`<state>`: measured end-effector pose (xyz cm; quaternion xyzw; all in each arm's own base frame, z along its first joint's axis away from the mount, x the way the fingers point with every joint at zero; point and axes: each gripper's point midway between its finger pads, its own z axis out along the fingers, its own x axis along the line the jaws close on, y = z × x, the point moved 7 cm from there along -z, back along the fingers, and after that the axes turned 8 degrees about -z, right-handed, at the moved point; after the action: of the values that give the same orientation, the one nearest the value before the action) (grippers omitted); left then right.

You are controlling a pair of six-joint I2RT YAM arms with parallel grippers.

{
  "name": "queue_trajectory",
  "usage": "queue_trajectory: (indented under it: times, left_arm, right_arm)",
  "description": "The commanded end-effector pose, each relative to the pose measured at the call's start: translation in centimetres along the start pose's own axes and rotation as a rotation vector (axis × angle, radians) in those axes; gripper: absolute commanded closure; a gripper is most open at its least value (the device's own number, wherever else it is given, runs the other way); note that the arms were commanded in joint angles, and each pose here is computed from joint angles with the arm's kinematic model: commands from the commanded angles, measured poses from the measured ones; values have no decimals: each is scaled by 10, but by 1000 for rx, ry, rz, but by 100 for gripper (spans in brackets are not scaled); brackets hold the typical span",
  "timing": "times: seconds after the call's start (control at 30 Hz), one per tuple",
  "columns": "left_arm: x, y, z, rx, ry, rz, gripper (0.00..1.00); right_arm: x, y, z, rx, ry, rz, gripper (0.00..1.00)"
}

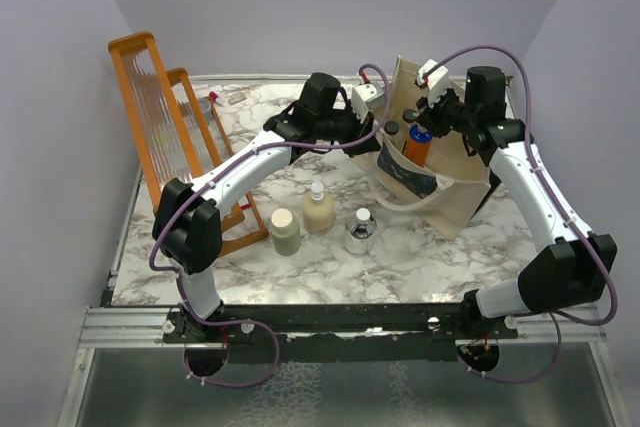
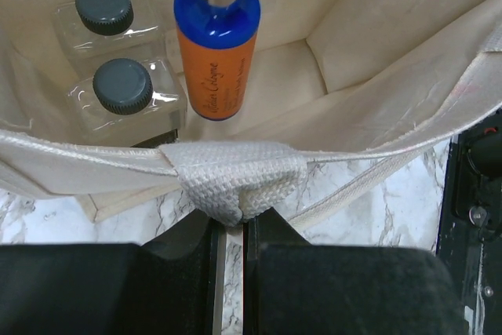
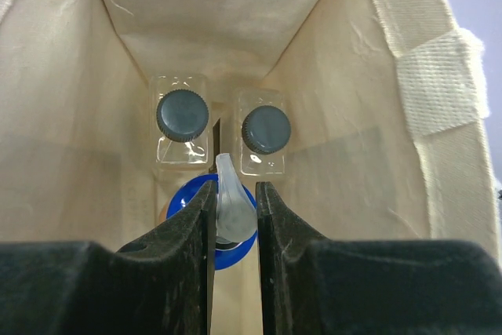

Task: Place the personal care products into the canvas bag
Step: Place the care product in the canvas bag.

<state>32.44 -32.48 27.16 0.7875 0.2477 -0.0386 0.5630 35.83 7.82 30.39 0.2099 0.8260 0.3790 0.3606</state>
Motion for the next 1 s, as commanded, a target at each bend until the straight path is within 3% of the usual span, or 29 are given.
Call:
queue_trajectory:
  times: [0.0,0.6,0.97]
  left_arm:
    - [-16,11,-11,-22,-53,39,100]
    - [-17,10,-17,-10,-37,67,100]
    - [-18,14,-19,-10,-32,83,100]
  right_arm:
    - [-17,21,13,-159,-44,-71,99]
    - [-9,6,48,-217,4,-59,99]
    - [-3,-15,44,-111,4,-96,99]
